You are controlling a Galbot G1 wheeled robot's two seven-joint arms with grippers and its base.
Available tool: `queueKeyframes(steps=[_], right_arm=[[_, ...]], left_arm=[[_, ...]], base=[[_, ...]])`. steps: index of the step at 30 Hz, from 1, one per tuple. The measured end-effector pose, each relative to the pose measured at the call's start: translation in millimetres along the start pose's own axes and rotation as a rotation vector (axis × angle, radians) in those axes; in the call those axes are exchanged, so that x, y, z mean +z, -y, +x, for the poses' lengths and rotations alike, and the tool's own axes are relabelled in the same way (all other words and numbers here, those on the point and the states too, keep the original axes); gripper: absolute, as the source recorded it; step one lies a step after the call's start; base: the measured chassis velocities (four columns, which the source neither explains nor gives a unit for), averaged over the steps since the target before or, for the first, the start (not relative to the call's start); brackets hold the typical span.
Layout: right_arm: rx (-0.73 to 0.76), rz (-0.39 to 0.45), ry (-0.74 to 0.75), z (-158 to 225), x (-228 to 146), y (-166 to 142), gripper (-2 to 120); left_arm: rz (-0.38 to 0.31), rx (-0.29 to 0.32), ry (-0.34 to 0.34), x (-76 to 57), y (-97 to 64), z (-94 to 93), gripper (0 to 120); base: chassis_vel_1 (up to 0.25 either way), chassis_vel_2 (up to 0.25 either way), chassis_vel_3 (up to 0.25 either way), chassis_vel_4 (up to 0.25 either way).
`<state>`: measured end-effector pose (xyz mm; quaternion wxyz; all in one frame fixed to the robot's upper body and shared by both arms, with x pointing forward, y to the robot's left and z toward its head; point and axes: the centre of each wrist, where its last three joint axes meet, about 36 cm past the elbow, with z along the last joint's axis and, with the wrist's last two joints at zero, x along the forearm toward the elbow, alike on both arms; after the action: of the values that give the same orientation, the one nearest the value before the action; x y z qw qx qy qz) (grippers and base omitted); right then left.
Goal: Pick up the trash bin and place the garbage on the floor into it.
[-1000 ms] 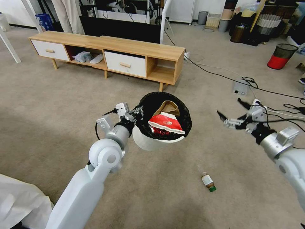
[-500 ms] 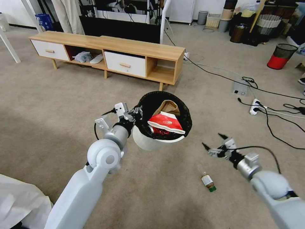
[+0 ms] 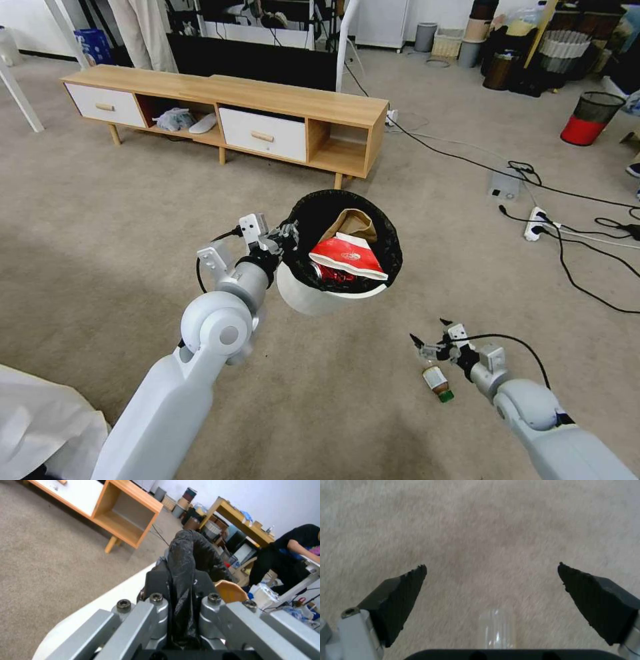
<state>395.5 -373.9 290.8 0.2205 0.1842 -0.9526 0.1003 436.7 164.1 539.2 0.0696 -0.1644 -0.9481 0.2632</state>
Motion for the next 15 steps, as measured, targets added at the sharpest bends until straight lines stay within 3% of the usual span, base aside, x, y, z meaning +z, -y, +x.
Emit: queueKeyframes(steps=[15], right_arm=[[-0.004, -0.007, -0.161, 4, 31, -10, 100]], left_arm=[[0.0, -0.007, -0.001, 1.3, -1.8, 2.7, 7]], base=[[0.0, 0.0, 0.0, 0.0]])
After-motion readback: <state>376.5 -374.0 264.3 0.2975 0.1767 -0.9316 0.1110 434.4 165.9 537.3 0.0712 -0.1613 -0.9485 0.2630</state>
